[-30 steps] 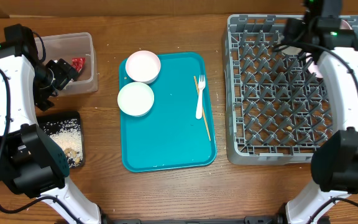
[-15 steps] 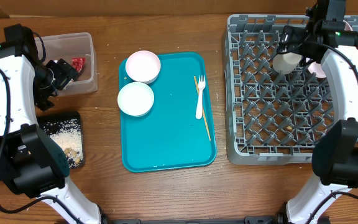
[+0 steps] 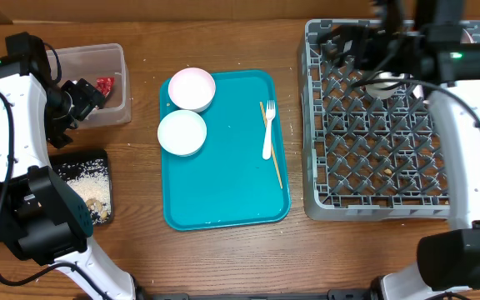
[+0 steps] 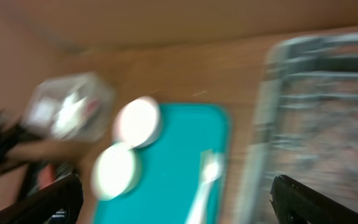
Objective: Sort waste into correct bins and load items into the dishwasher rack
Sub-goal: 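Carry the white cup right and place it in the dish rack, then reach the right gripper to the white bowl and grasp its rim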
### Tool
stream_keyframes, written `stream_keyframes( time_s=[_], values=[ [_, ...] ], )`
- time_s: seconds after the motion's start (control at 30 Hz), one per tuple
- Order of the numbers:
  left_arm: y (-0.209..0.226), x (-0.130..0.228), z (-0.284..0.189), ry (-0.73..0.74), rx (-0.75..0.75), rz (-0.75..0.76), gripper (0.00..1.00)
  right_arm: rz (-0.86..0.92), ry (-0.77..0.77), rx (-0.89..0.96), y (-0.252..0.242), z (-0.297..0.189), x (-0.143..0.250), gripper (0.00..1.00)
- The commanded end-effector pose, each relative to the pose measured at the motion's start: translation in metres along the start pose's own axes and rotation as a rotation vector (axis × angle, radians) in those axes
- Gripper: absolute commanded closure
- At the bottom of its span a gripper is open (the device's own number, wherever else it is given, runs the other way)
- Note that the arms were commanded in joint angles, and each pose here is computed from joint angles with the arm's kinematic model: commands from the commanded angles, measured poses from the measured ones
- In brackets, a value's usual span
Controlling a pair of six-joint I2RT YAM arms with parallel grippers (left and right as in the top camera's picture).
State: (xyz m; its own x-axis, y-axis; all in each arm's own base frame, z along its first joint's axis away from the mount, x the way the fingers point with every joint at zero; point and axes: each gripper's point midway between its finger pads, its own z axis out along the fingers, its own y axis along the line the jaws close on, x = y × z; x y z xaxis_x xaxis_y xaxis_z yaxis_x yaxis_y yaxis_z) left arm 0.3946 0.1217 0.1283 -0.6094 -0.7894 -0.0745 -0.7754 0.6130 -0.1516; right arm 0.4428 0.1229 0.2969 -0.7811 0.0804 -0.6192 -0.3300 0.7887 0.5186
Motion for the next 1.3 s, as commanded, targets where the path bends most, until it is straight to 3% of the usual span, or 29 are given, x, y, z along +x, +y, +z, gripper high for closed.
stream_keyframes(
  time_s=[0.0,0.27,0.4,0.5,0.6,0.87,1.07,1.27],
  values=[
    [-0.002,0.001,-0.003,-0.001,0.010,-0.018,0.00,-0.040,0.132,-0.062,0.044,0.036,0.037,0.00],
    [-0.002,0.001,-0.003,-0.001,0.010,-0.018,0.00,0.003,0.342,0.160,0.086,0.126,0.125,0.01],
    [-0.002,0.001,-0.003,-0.001,0.010,-0.018,0.00,0.034,0.393,0.254,0.104,0.186,0.178,0.08],
    [-0.002,0.001,-0.003,-0.001,0.010,-0.018,0.00,0.087,0.388,0.356,0.094,0.220,0.205,0.20],
    [-0.002,0.001,-0.003,-0.001,0.010,-0.018,0.00,0.098,0.405,0.368,0.089,0.239,0.221,0.25],
    [-0.002,0.001,-0.003,-0.001,0.010,-0.018,0.00,0.108,0.422,0.397,0.076,0.249,0.230,0.41],
    [-0.002,0.001,-0.003,-0.001,0.010,-0.018,0.00,0.088,0.408,0.486,0.059,0.242,0.229,0.63],
    [-0.002,0.001,-0.003,-0.001,0.010,-0.018,0.00,0.086,0.407,0.772,0.008,0.196,0.217,0.65]
  ],
)
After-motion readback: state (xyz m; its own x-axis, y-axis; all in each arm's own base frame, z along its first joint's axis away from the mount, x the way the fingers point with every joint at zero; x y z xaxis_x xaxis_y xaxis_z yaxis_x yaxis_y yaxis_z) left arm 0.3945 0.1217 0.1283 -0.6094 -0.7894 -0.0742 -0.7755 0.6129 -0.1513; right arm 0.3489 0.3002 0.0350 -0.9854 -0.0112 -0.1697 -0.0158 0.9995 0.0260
